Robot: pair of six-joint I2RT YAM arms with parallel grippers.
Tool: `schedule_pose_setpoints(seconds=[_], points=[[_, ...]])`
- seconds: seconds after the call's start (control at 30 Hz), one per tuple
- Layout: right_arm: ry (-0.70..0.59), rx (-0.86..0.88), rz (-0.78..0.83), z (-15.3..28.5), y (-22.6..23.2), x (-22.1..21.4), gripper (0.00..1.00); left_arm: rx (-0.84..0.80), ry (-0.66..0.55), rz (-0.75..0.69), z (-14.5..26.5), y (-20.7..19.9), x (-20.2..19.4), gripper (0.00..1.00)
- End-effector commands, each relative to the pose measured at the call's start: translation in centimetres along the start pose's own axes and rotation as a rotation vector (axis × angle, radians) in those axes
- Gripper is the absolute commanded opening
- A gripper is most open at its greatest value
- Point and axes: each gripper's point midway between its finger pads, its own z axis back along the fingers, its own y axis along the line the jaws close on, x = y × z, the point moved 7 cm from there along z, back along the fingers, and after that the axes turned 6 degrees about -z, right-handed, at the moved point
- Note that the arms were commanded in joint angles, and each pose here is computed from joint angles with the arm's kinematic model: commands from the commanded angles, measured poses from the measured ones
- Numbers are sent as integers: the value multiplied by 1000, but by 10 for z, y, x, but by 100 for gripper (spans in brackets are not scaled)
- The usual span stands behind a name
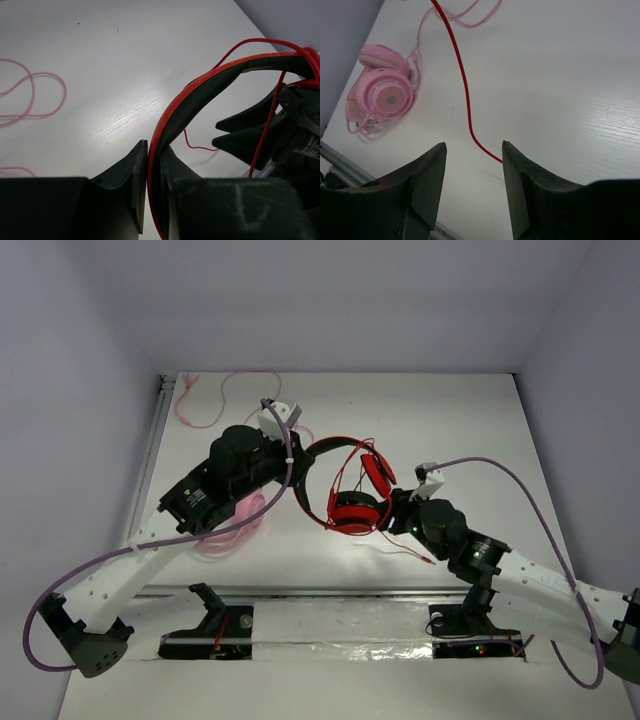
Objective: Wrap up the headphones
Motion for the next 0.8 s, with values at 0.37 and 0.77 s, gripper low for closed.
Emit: schedule_pose_setpoints(seconds=[0.37,0.77], points=[[59,40,-112,-52,-26,-29,70,-77,-170,76,13,-6,56,0],[136,-75,-176,-72,-40,-54,67,-79,-176,78,7,1,60,0]])
